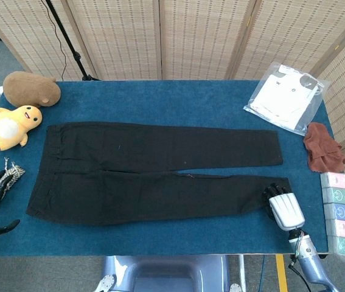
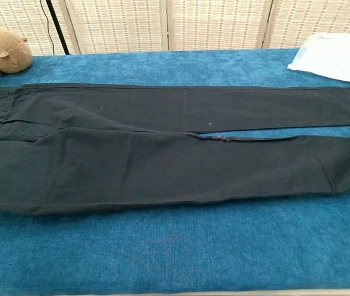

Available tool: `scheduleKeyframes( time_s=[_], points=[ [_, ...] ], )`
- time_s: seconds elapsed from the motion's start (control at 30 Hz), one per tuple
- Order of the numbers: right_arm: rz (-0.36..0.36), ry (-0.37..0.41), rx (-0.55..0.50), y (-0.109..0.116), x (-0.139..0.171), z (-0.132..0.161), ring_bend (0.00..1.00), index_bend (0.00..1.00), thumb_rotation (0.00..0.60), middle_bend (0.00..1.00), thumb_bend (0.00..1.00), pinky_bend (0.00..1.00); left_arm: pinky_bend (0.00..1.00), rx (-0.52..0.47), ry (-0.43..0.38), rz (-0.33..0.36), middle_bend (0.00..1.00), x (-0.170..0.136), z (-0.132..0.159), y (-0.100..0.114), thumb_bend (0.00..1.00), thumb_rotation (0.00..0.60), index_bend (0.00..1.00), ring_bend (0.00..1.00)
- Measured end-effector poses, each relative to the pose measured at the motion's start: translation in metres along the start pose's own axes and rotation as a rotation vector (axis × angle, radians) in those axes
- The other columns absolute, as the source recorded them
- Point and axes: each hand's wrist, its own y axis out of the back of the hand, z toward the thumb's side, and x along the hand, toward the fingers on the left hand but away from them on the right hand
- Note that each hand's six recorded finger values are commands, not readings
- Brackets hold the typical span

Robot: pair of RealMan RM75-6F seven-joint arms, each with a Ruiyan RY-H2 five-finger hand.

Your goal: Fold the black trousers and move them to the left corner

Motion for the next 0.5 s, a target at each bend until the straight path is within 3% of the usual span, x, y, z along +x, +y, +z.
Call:
scheduleKeyframes(
  time_s=[0.17,0.5],
  points=[
    [-0.008,-0.004,-0.008,0.003,0.0,-0.001,0.29,0.59,0.6,0.42,0.52,0.46,0.18,0.095,-0.147,-0.016,0.16,-0.003,-0.005,-0.017,0.0,0.6,0.16,0.15],
    [-0.006,-0.005,-0.019,0.004,-0.001,0.0,0.29,0.59,0.6,0.42,0.52,0.46,0.18,0.212,-0.313,-0.078,0.18,-0.006,-0.016,-0.063,0.0,0.6,0.18,0.17]
  ],
)
